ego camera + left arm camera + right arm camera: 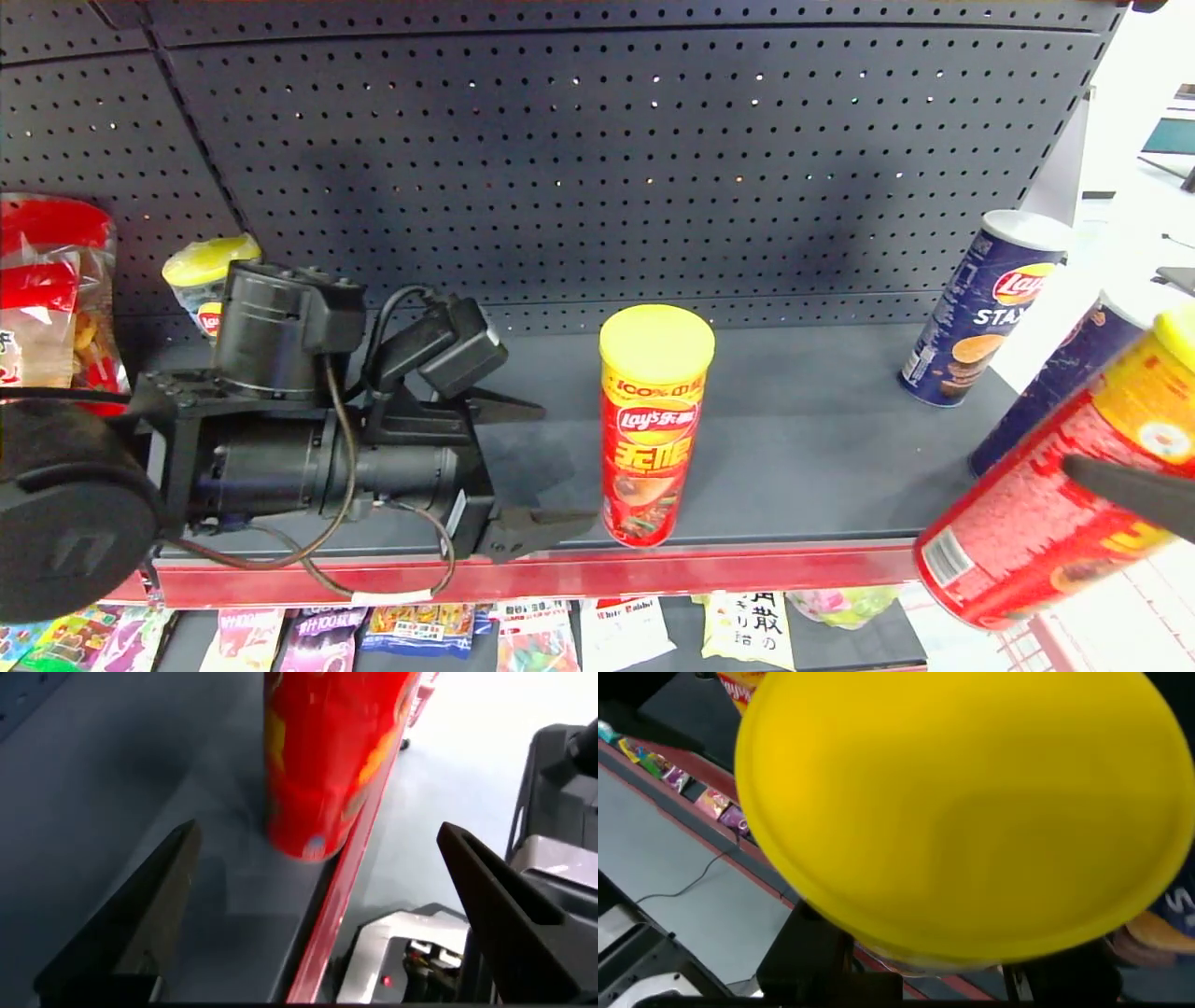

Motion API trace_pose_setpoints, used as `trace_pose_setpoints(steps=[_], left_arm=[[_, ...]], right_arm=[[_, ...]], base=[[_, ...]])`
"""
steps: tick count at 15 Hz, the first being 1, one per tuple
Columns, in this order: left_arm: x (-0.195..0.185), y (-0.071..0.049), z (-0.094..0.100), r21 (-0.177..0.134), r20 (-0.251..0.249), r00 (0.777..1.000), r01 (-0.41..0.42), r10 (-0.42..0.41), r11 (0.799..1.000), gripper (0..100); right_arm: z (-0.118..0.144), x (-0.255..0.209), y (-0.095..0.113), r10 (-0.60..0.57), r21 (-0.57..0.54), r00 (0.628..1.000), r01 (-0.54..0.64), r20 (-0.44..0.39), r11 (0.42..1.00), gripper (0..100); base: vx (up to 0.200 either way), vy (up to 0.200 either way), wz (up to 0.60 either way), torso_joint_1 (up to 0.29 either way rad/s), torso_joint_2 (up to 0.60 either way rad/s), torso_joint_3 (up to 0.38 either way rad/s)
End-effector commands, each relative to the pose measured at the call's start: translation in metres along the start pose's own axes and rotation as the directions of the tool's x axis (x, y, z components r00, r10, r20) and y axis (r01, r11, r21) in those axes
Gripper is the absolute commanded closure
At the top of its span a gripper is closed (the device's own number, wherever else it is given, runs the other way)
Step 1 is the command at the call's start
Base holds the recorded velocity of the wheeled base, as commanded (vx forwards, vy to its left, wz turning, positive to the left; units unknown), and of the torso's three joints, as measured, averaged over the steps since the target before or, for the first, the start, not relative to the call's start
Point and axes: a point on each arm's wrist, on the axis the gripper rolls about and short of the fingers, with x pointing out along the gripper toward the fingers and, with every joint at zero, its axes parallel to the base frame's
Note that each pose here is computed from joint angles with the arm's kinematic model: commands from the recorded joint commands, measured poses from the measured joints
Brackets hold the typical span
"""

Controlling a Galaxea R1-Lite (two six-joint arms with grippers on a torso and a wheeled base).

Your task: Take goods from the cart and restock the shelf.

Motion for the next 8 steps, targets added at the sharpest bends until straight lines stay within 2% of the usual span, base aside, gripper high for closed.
trace_pose_setpoints(steps=[1, 3, 5, 8], left_arm=[[-0.026, -0.013, -0.005, 0.004, 0.022, 0.999, -0.026, 0.025, 1.0, 0], [-0.043, -0.024, -0.013, -0.007, 0.023, 0.999, -0.044, 0.044, 0.999, 0], [-0.057, -0.035, -0.019, -0.063, 0.028, 0.996, -0.078, 0.079, 0.995, 0], [-0.069, -0.043, -0.026, -0.071, 0.03, 0.995, -0.098, 0.1, 0.993, 0]], right_arm=[[0.028, 0.065, -0.01, 0.068, 0.007, 0.994, -0.067, -0.082, 0.998, 100], [0.039, 0.103, -0.018, 0.076, -0.024, 0.994, -0.078, -0.078, 0.997, 100], [0.04, 0.138, -0.025, 0.084, -0.06, 0.993, -0.089, -0.077, 0.994, 100], [0.043, 0.169, -0.029, 0.116, -0.063, 0.99, -0.122, -0.079, 0.991, 100]], base=[[0.0, 0.0, 0.0, 0.0, 0.0, 0.0], [0.0, 0.0, 0.0, 0.0, 0.0, 0.0], [0.0, 0.0, 0.0, 0.0, 0.0, 0.0], [0.0, 0.0, 0.0, 0.0, 0.0, 0.0]])
